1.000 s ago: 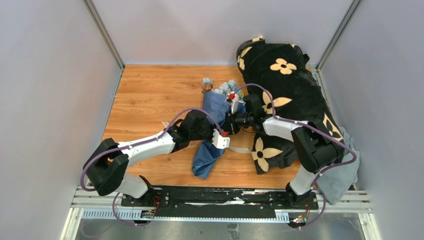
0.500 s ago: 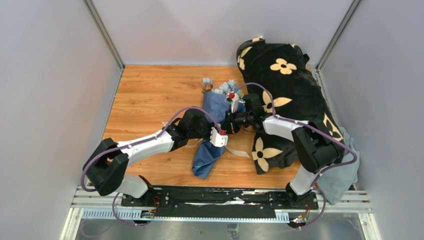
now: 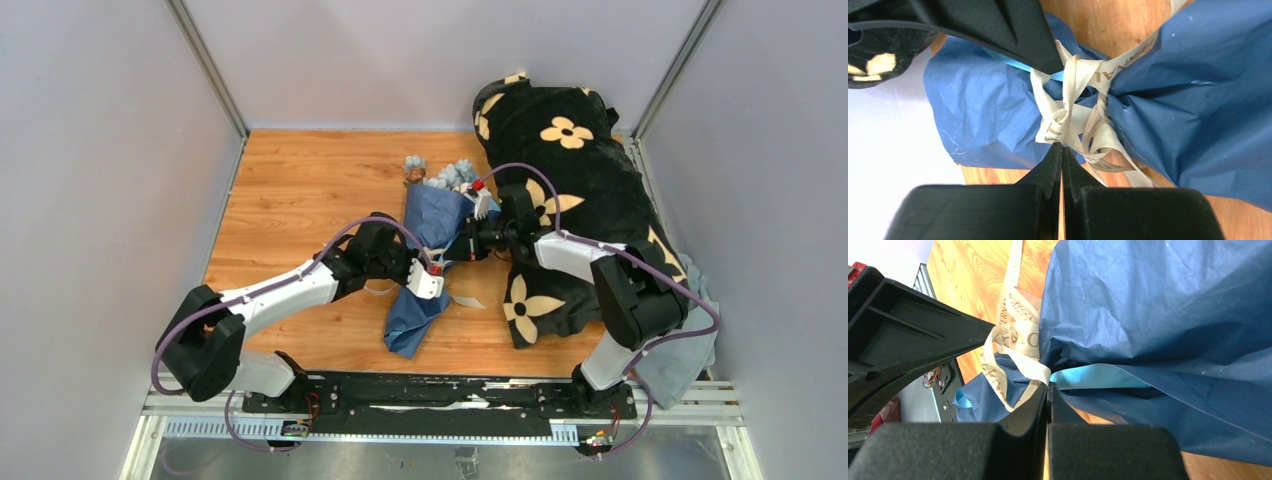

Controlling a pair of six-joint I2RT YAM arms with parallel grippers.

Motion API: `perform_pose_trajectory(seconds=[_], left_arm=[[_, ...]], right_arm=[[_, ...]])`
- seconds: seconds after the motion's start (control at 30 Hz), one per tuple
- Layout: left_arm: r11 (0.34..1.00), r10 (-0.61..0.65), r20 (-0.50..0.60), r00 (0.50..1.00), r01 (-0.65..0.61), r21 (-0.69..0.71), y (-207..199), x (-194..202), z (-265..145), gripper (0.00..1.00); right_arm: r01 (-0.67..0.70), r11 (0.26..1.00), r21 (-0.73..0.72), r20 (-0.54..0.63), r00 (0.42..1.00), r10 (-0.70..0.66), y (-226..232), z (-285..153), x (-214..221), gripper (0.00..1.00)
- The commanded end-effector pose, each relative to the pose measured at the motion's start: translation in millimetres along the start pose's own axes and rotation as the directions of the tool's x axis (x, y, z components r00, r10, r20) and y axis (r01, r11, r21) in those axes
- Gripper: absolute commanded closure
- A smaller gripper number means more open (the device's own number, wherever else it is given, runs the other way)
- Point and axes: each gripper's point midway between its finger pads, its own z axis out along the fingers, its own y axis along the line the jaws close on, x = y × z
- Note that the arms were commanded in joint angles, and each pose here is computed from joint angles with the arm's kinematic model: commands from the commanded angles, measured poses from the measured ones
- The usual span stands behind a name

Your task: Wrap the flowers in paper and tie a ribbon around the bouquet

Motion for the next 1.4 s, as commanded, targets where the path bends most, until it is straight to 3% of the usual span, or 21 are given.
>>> perform_pose_trajectory(seconds=[0.0, 0.07, 0.17, 0.23, 0.4, 0.53, 0.8, 0.87, 0.93, 0.97, 1.17, 1.37], left_arm=[[0.997, 0.005, -0.003, 1.0, -0.005, 0.071, -18.4, 2.3, -5.6, 1.0], [0.994, -0.001, -0.026, 1.0, 0.004, 0.107, -26.0, 6.7, -9.5, 0.98], [0.989, -0.034, -0.056, 0.998, 0.041, 0.14, -30.3, 15.1, -19.8, 0.55], [0.985, -0.071, -0.084, 0.994, 0.084, 0.153, -30.9, 24.5, -27.1, 0.42], [0.965, -0.073, -0.19, 0.979, 0.117, 0.234, -54.0, 63.0, -34.2, 0.4], [0.958, -0.063, -0.196, 0.979, 0.115, 0.264, -70.5, 72.6, -23.8, 0.39], [0.974, -0.118, -0.167, 0.979, 0.147, 0.171, -64.5, 76.8, 0.6, 0.47], [0.975, -0.106, -0.176, 0.979, 0.137, 0.172, -69.8, 81.5, 3.4, 0.63], [0.98, -0.107, -0.179, 0.978, 0.134, 0.149, -68.0, 84.0, 5.3, 0.91], [0.981, -0.106, -0.184, 0.977, 0.133, 0.14, -67.2, 84.9, 5.0, 1.0], [0.986, -0.158, -0.281, 0.947, 0.166, 0.005, -35.9, 114.7, -14.4, 1.0], [0.974, -0.209, -0.344, 0.915, 0.225, 0.007, -41.9, 138.6, -31.0, 1.0]], right_arm=[[-0.025, 0.998, 0.052, 0.034, 0.999, 0.024, -6.2, -6.5, -1.6, 1.0], [-0.035, 0.998, 0.055, 0.028, 0.999, 0.033, -8.1, -6.7, 1.6, 1.0], [-0.038, 0.999, 0.038, 0.017, 0.999, 0.037, -6.3, -4.7, 5.9, 1.0], [-0.037, 0.999, 0.033, 0.011, 0.999, 0.037, -5.5, -3.9, 7.4, 1.0], [-0.015, 0.999, 0.039, 0.017, 1.0, 0.015, -2.4, -5.9, 6.9, 1.0], [-0.004, 0.999, 0.038, 0.012, 1.0, 0.003, 0.1, -5.7, 5.9, 1.0], [-0.002, 0.999, 0.047, 0.009, 1.0, 0.002, 0.1, -7.5, 8.4, 1.0], [-0.006, 0.999, 0.054, 0.012, 1.0, 0.006, -0.8, -7.9, 8.8, 1.0], [-0.012, 0.998, 0.062, 0.01, 1.0, 0.012, -2.3, -8.1, 10.8, 1.0], [-0.019, 0.998, 0.067, 0.008, 1.0, 0.018, -3.3, -8.7, 12.7, 1.0], [-0.05, 0.993, 0.106, -0.023, 0.998, 0.052, -7.8, -16.2, 35.5, 1.0], [-0.076, 0.986, 0.151, -0.089, 0.992, 0.09, -16.3, -23.8, 64.0, 1.0]])
